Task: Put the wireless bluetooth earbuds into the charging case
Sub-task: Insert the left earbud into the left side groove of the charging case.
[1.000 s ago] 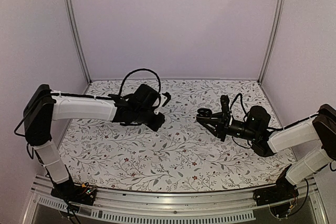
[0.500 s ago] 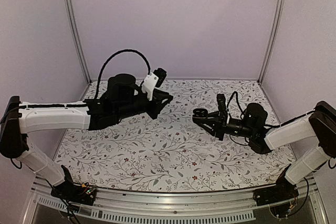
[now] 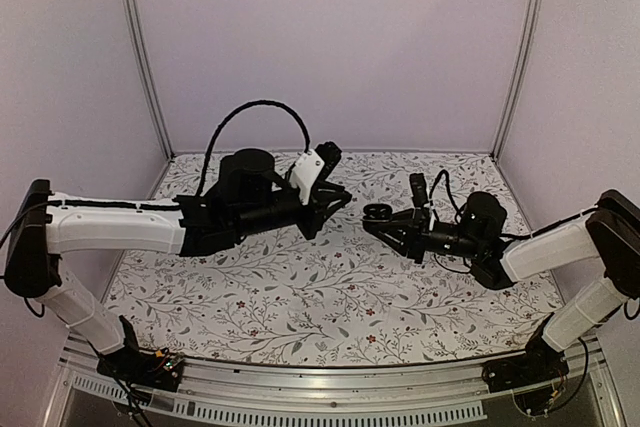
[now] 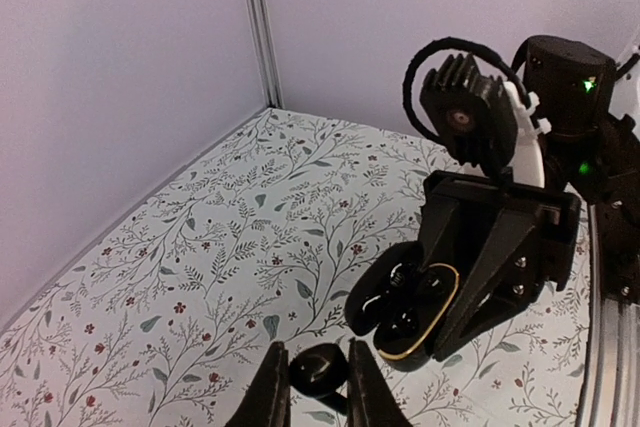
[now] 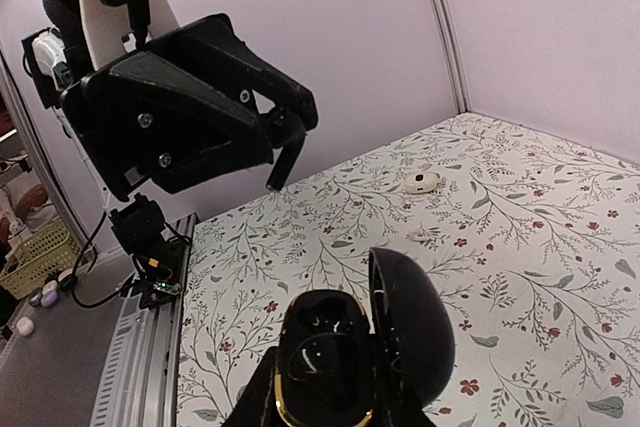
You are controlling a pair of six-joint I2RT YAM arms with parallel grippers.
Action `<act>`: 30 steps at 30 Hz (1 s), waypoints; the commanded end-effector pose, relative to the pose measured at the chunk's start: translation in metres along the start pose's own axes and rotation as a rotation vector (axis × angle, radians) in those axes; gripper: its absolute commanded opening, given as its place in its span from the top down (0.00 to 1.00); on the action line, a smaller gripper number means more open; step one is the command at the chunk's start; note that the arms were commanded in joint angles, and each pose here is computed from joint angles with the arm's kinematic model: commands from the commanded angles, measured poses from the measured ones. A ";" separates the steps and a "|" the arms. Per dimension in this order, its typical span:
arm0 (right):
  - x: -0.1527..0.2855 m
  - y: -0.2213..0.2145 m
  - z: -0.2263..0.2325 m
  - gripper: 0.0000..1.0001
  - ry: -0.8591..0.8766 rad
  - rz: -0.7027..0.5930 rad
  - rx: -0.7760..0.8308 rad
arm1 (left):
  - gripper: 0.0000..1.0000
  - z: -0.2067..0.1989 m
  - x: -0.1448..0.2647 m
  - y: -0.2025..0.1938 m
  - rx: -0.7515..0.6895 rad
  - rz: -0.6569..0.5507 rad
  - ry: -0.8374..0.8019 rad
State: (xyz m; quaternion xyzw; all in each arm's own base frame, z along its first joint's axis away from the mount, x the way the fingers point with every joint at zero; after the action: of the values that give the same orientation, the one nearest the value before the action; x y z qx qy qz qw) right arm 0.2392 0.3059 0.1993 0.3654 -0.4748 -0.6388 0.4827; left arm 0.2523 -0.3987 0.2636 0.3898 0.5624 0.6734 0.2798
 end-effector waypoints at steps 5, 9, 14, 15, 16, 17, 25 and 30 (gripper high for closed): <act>-0.011 0.003 0.002 1.00 0.036 0.006 -0.027 | 0.92 -0.019 -0.011 0.011 -0.022 -0.027 -0.052; -0.016 0.001 0.002 1.00 0.045 0.015 -0.036 | 0.93 -0.022 -0.015 0.008 -0.023 -0.020 -0.059; -0.018 0.004 0.004 1.00 0.056 0.014 -0.043 | 0.93 -0.026 -0.017 0.005 -0.042 -0.012 -0.067; -0.018 0.005 0.005 1.00 0.061 0.013 -0.044 | 0.93 -0.028 -0.018 0.004 -0.046 -0.010 -0.069; -0.019 0.005 0.005 1.00 0.064 0.013 -0.046 | 0.93 -0.028 -0.018 0.004 -0.050 -0.009 -0.069; -0.019 0.006 0.006 1.00 0.069 0.012 -0.049 | 0.93 -0.028 -0.019 0.003 -0.055 -0.005 -0.067; -0.020 0.009 0.010 1.00 0.093 0.008 -0.052 | 0.93 -0.030 -0.024 -0.002 -0.080 0.018 -0.057; -0.020 0.010 0.011 1.00 0.100 0.008 -0.051 | 0.93 -0.030 -0.026 -0.007 -0.092 0.035 -0.041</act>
State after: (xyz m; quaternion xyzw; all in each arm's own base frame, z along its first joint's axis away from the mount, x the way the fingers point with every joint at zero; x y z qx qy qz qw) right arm 0.2381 0.3223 0.2019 0.3649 -0.4420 -0.6343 0.5188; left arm 0.2425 -0.4287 0.2463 0.4078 0.5258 0.6863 0.2939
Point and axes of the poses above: each gripper's point midway between its finger pads, its own x axis back along the fingers, its own z axis along the line the jaws close on, y = z × x, the point moved 2 cm from there along x, back along the fingers, and after that the axes turned 1 degree about x, right-handed, at the moved point
